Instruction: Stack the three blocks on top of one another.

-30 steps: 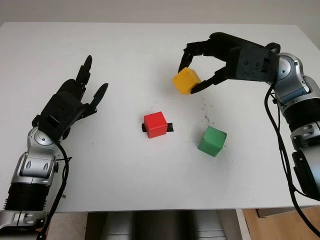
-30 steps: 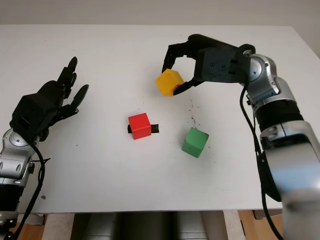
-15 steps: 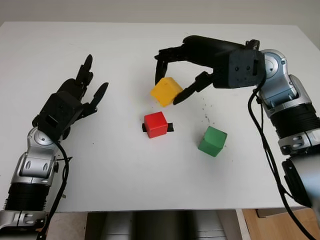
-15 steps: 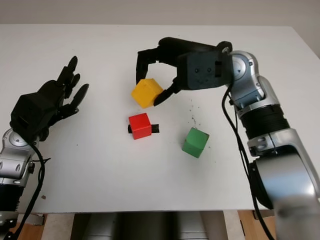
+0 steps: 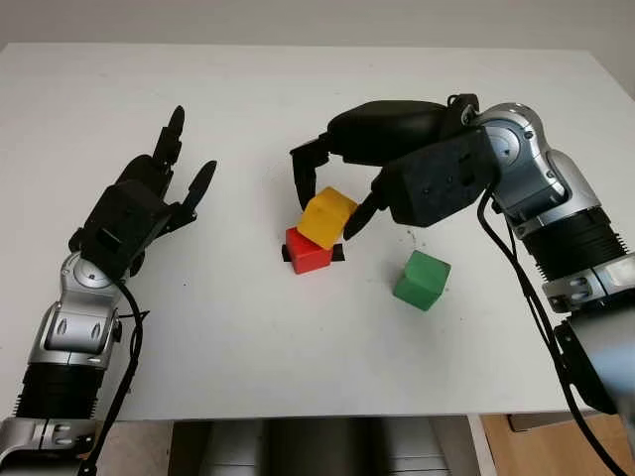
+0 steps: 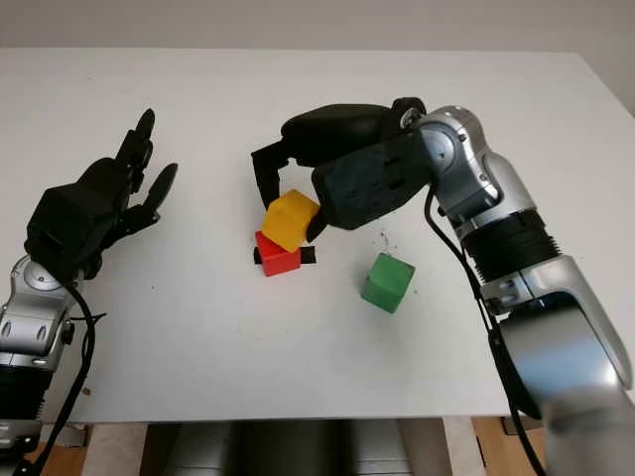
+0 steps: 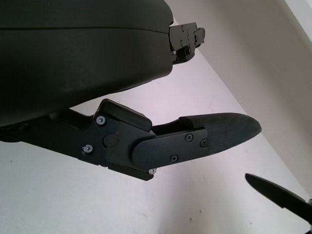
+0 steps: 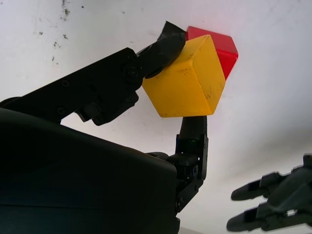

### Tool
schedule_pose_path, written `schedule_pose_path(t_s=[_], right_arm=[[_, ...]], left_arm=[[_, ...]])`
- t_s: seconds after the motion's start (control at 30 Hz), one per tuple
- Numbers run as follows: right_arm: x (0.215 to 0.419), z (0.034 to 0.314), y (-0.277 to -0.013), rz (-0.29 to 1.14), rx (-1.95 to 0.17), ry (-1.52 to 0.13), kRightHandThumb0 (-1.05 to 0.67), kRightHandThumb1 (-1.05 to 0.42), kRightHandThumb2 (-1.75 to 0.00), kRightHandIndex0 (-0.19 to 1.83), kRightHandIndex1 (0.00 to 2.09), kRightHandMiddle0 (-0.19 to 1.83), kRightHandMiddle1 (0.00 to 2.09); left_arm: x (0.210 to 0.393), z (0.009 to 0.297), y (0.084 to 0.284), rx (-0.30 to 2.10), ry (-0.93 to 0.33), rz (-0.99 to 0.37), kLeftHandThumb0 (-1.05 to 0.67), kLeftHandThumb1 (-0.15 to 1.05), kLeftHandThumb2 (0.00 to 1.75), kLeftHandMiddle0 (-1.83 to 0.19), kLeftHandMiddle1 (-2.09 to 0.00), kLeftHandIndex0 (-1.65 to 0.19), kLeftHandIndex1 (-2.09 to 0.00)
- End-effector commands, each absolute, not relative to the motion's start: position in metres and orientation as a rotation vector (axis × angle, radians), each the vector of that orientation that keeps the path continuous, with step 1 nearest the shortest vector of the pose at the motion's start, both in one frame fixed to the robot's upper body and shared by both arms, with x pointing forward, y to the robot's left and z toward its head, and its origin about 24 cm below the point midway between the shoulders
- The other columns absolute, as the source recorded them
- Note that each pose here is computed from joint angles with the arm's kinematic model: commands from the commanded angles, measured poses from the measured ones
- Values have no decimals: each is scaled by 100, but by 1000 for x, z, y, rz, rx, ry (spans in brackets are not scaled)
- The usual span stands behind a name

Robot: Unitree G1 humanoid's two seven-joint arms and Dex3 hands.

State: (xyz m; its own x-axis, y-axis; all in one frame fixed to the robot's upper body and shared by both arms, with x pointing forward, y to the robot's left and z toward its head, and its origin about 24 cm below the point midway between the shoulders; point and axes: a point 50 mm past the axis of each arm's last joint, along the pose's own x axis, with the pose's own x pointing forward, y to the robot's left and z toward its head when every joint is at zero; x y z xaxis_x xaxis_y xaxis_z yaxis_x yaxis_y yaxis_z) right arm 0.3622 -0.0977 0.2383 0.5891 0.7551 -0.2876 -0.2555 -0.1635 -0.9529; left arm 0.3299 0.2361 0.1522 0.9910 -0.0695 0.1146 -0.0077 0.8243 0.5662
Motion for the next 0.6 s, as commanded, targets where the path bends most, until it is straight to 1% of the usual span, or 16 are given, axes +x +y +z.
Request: schedule_pose_path(t_s=[0.0, 0.07, 0.17, 0.3, 0.37, 0.43, 0.57], right_arm=[[360, 252, -92, 929, -1537, -497, -38, -92, -5, 29, 6, 41, 150], [360, 253, -88, 931, -1563, -496, -37, -92, -5, 28, 6, 41, 145], [360, 254, -85, 934, -1576, -501, -36, -92, -5, 29, 6, 44, 141], [361, 254, -80, 938, -1607, -527, -39, -91, -5, 30, 6, 46, 139], [362, 254, -78, 936, -1602, -536, -39, -91, -5, 30, 6, 47, 138], [362, 255, -77, 933, -1601, -540, -39, -91, -5, 30, 6, 47, 138], [364, 256, -76, 924, -1583, -561, -39, -91, -5, 31, 6, 49, 138]], left_arm=[[330, 157, 233, 600, -156, -32, -83, 105, 66, 3, -10, 18, -5], [330, 157, 232, 594, -155, -30, -83, 105, 66, 10, -5, 17, -6], [330, 156, 231, 602, -153, -28, -85, 105, 65, 12, -5, 17, -6], [330, 155, 231, 613, -146, -16, -87, 105, 65, 6, -7, 17, -6], [329, 155, 231, 605, -148, -16, -86, 105, 65, 10, -5, 17, -5], [329, 155, 231, 606, -150, -15, -85, 105, 65, 4, -8, 17, -5], [329, 155, 230, 620, -158, -8, -85, 105, 65, 3, -7, 17, -6]])
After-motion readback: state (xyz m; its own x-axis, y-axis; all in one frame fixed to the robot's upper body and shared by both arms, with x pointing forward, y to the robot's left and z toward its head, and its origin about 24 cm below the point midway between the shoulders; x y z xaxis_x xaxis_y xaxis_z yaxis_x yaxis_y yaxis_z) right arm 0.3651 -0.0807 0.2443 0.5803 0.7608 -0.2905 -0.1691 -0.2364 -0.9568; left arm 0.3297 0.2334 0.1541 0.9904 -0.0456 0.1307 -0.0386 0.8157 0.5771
